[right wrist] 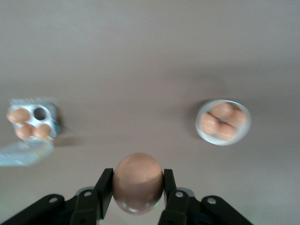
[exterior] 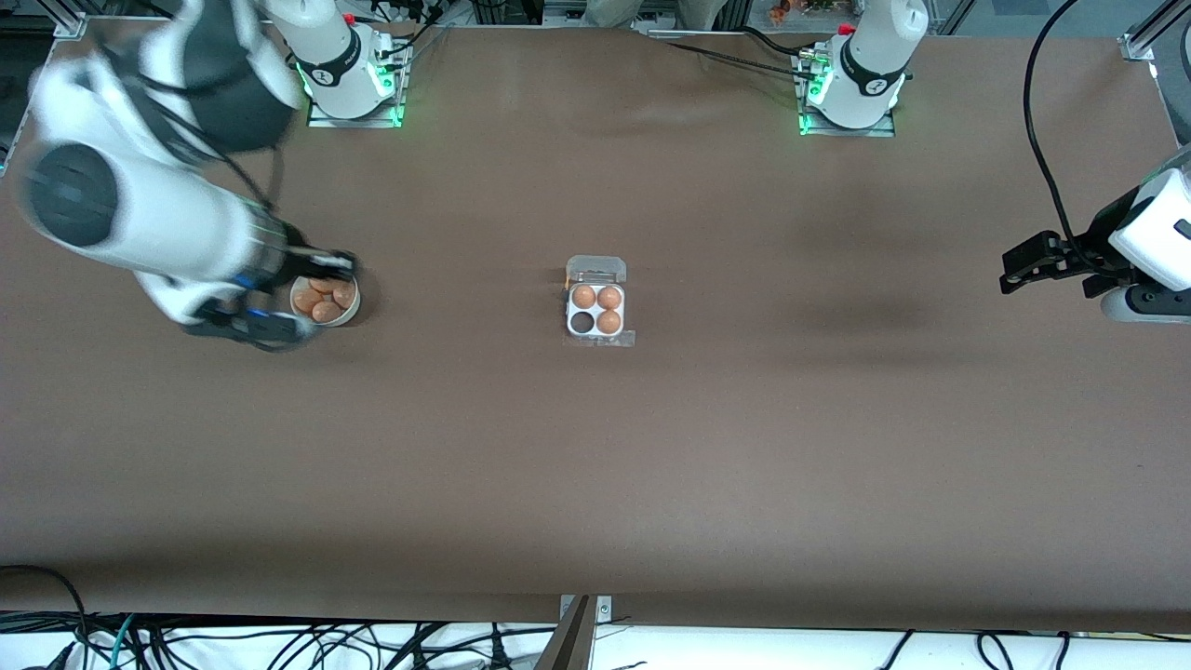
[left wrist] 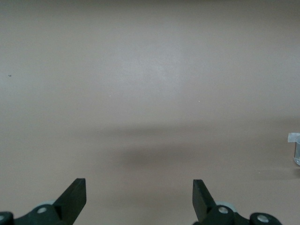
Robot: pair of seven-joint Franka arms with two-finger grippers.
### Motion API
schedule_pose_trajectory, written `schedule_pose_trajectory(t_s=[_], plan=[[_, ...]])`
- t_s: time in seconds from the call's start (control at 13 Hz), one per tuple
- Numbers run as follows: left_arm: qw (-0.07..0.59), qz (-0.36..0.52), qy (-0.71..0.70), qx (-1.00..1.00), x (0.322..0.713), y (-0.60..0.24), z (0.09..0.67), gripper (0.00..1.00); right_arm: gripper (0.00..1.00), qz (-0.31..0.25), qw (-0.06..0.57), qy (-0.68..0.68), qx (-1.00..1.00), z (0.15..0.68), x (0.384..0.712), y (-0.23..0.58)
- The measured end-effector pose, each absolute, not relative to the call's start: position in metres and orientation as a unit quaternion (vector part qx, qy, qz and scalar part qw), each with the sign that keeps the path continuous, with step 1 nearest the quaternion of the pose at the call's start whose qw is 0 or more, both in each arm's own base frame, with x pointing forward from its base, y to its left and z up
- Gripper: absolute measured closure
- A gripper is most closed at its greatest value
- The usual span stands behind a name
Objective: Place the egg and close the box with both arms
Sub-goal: 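Lift the egg with the right gripper and carry it to the carton, then lower the egg into the empty carton slot and open the right gripper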
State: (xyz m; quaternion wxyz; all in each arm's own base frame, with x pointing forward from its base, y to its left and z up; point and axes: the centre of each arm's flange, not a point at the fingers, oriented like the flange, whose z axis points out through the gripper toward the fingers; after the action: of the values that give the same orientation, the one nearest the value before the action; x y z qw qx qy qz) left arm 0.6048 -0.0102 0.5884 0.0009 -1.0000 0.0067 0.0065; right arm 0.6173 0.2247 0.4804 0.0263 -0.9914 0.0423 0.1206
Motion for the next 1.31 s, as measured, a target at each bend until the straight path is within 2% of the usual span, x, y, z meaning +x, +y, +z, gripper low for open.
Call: schedule_pose_trajectory(t_s=[0.23,0.69,1.31], plan=[[0.001,0.006,0.007,-1.0,0.605,-0.01,0.588,0.0,0.52,0.108,0.047,0.057,-0.991,0.43,0.626,0.287],[0.001,0.006,0.007,-1.0,0.605,-0.01,0.589,0.0,0.52,0.086,0.055,0.091,-0.991,0.346,0.598,0.408],[0.001,0.012,0.007,-1.0,0.608,-0.011,0.581,0.0,0.52,0.075,0.056,0.105,-0.99,0.267,0.566,0.476]])
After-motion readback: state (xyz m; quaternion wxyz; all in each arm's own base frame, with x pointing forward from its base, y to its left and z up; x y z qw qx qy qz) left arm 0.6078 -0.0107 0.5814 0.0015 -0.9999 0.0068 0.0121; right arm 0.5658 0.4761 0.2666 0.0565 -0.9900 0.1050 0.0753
